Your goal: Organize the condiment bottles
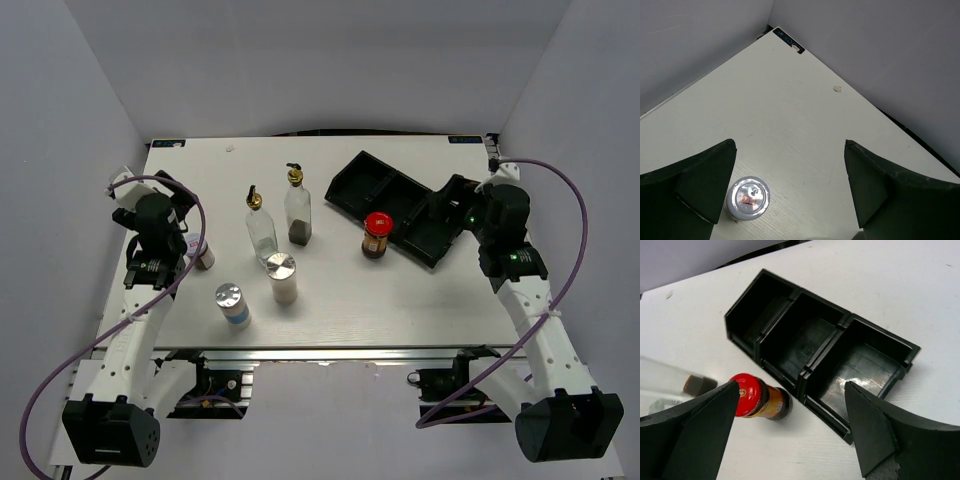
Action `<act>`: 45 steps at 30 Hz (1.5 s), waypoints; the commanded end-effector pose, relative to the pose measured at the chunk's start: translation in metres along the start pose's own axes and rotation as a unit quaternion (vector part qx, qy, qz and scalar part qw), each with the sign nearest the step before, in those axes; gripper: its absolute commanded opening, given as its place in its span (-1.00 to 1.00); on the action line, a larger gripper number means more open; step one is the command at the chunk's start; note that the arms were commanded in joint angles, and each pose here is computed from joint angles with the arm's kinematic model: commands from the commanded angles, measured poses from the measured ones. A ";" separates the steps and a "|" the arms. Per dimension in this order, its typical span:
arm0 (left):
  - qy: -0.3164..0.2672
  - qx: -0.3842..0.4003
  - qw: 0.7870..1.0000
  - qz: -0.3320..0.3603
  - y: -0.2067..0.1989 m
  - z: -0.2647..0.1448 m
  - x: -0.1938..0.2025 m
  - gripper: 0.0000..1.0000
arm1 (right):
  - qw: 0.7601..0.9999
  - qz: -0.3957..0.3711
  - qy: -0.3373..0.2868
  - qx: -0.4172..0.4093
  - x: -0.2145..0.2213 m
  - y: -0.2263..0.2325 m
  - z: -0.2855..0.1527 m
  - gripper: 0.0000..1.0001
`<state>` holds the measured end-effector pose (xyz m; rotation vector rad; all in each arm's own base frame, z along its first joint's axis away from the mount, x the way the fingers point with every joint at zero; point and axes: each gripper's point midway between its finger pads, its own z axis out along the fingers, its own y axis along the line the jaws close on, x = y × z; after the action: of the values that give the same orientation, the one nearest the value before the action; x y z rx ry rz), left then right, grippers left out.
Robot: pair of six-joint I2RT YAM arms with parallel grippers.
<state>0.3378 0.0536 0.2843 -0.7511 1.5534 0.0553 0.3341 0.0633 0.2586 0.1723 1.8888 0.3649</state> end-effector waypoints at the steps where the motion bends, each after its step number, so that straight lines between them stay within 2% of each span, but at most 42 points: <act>1: -0.011 -0.004 1.000 -0.006 -0.001 -0.003 -0.014 0.96 | 0.995 -0.036 -0.037 -0.091 -0.017 0.031 -0.007 0.79; 3: -0.008 -0.004 1.000 -0.003 0.000 -0.003 -0.011 0.96 | 0.986 -0.059 -0.040 -0.148 -0.013 0.048 -0.012 0.79; 4: -0.007 -0.002 1.000 -0.001 0.000 -0.003 -0.009 0.96 | 0.973 -0.078 -0.037 -0.216 -0.009 0.070 -0.020 0.79; 6: -0.006 0.000 1.000 0.001 0.000 -0.003 -0.008 0.96 | 0.949 -0.110 -0.055 -0.292 -0.013 0.095 -0.025 0.79; 8: -0.002 0.003 1.000 0.004 0.000 -0.003 -0.004 0.96 | 0.924 -0.144 -0.023 -0.352 0.007 0.126 -0.024 0.79; 10: 0.003 0.007 1.000 0.009 -0.001 -0.002 -0.001 0.96 | 0.924 -0.177 -0.029 -0.338 -0.001 0.145 -0.014 0.79; 11: 0.004 0.009 1.000 0.010 -0.001 -0.002 0.000 0.96 | 0.915 -0.193 -0.001 -0.354 0.018 0.163 -0.007 0.79; 13: 0.007 0.013 1.000 0.014 -0.002 -0.002 0.002 0.96 | 0.903 -0.210 0.000 -0.374 0.016 0.184 -0.002 0.79; 14: 0.012 0.020 1.000 0.018 -0.004 -0.002 0.006 0.96 | 0.898 -0.211 0.019 -0.387 0.030 0.195 0.008 0.79; 16: 0.013 0.030 0.999 0.019 -0.006 -0.002 0.008 0.96 | 0.884 -0.237 -0.008 -0.403 0.021 0.217 0.015 0.79; 18: 0.018 0.038 0.999 0.019 -0.007 -0.003 0.012 0.96 | 0.867 -0.260 0.000 -0.426 0.039 0.240 0.025 0.79; 19: 0.021 0.041 0.999 0.021 -0.008 -0.003 0.014 0.96 | 0.855 -0.276 -0.028 -0.438 0.032 0.257 0.025 0.79; 25: 0.034 0.076 0.996 0.021 -0.017 -0.004 0.025 0.96 | 0.843 -0.313 -0.077 -0.431 0.037 0.301 0.061 0.79; 26: 0.035 0.081 0.996 0.022 -0.019 -0.004 0.026 0.96 | 0.845 -0.314 -0.069 -0.428 0.047 0.305 0.071 0.79; 28: 0.038 0.080 0.996 0.025 -0.018 -0.004 0.028 0.96 | 0.843 -0.312 -0.083 -0.431 0.037 0.319 0.077 0.75; 34: 0.035 0.054 0.997 0.031 -0.008 -0.003 0.028 0.96 | 0.855 -0.279 -0.104 -0.424 0.038 0.338 0.104 0.73; 37: 0.033 0.047 0.998 0.034 -0.005 -0.002 0.028 0.96 | 0.859 -0.268 -0.095 -0.426 0.049 0.344 0.117 0.69; 40: 0.031 0.043 0.998 0.035 -0.002 -0.003 0.028 0.96 | 0.853 -0.261 -0.097 -0.442 0.054 0.354 0.117 0.54; 43: 0.029 0.048 0.998 0.035 -0.003 -0.004 0.028 0.97 | 0.845 -0.266 -0.093 -0.455 0.058 0.360 0.118 0.05; 44: 0.024 0.052 0.998 0.033 -0.003 -0.006 0.026 0.96 | 0.845 -0.264 -0.094 -0.455 0.055 0.363 0.119 -0.28; 45: 0.023 0.052 0.998 0.032 -0.003 -0.007 0.026 0.96 | 0.846 -0.267 -0.085 -0.454 0.059 0.363 0.121 -0.43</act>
<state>0.3405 0.0346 0.2557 -0.6280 1.6493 0.0001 0.4044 0.4306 0.2470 -0.9328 1.4492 0.7572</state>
